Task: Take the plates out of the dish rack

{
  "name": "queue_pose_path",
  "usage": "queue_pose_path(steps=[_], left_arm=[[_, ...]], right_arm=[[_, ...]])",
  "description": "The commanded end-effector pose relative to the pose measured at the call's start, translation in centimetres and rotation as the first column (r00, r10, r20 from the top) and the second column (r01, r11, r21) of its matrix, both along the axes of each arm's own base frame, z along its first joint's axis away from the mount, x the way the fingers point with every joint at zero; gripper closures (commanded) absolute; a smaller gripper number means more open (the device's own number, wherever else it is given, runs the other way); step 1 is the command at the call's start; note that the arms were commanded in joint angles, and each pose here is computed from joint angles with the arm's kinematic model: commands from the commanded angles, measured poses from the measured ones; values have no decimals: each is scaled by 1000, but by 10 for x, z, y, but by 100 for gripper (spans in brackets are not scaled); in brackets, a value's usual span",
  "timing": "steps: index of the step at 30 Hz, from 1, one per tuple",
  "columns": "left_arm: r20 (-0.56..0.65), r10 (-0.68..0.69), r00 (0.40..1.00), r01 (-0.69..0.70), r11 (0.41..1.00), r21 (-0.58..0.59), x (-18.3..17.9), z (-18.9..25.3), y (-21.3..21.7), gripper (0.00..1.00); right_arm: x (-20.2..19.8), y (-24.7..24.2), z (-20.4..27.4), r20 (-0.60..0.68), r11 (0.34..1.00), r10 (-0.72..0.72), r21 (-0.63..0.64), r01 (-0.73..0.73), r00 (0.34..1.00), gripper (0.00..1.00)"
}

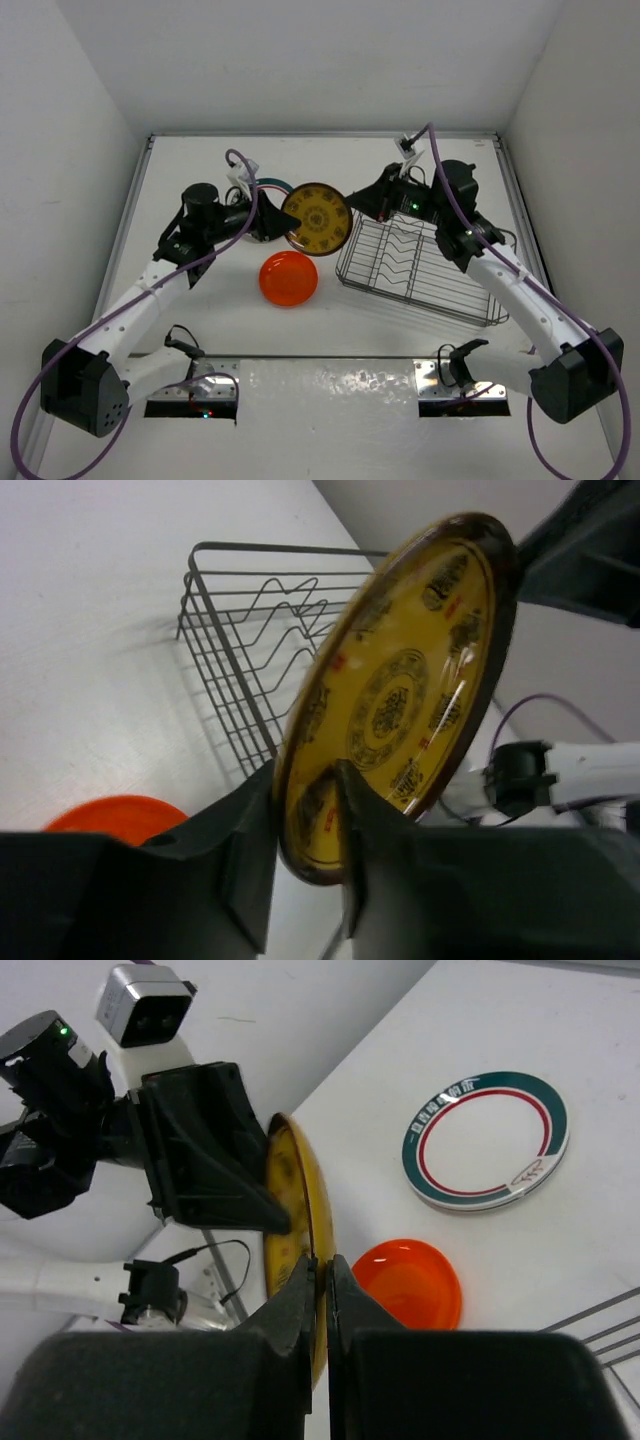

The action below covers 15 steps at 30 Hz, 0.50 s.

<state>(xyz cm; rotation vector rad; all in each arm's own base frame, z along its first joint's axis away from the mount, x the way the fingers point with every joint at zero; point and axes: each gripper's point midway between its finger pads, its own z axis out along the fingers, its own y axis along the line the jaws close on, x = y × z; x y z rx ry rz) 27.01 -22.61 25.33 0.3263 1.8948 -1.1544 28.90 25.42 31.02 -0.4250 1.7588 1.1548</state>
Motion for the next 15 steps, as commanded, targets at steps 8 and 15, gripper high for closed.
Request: queue_pose_path(steps=[8,15], left_arm=[[-91,200,975,-202,979,-13,30,1,11,100],[-318,496,808,-434,866,248,5,-86,66,100]], right_arm=[[15,-4,-6,3,994,-104,-19,104,995,4],[16,-65,-22,109,897,-317,-290,335,942,1]])
